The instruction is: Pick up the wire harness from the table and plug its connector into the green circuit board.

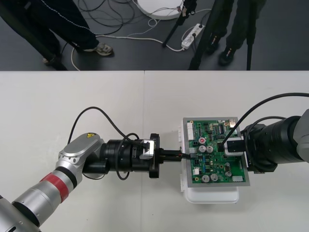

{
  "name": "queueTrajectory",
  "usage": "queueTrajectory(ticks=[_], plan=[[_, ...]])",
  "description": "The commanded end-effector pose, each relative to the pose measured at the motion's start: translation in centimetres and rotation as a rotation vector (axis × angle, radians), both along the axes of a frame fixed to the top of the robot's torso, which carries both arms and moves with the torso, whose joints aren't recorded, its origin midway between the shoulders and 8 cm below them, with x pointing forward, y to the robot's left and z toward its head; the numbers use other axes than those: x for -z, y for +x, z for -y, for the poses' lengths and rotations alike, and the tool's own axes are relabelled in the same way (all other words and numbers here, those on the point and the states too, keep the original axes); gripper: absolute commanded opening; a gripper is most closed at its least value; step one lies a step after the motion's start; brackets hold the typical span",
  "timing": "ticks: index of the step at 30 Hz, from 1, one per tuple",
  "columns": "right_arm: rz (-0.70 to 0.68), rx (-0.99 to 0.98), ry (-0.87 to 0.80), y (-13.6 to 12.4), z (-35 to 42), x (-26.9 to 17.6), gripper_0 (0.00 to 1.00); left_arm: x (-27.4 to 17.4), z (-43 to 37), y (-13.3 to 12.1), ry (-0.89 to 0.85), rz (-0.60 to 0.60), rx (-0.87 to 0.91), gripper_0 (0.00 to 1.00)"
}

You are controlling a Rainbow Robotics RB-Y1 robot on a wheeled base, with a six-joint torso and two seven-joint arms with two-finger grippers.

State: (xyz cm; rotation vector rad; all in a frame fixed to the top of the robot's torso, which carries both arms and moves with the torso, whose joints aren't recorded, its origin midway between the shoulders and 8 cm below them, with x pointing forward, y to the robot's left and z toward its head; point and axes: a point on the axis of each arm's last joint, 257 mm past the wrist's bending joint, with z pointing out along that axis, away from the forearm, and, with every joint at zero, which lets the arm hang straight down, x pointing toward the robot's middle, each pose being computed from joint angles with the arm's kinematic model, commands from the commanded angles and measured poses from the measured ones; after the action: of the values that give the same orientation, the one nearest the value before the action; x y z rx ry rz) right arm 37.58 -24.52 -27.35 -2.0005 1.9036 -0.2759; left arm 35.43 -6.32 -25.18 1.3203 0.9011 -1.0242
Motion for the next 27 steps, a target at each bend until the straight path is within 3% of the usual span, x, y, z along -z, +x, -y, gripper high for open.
queueTrajectory(ticks=[1,27], plan=[[0.035,-0.024,0.049,0.64,-2.62,-1.22,1.00,-1.36,2.26,0.17,-0.021,0.137,0.007,0.00],[0.037,-0.024,0.061,0.68,-2.89,-1.33,1.00,-2.14,2.48,0.32,-0.052,0.134,-0.003,0.00]])
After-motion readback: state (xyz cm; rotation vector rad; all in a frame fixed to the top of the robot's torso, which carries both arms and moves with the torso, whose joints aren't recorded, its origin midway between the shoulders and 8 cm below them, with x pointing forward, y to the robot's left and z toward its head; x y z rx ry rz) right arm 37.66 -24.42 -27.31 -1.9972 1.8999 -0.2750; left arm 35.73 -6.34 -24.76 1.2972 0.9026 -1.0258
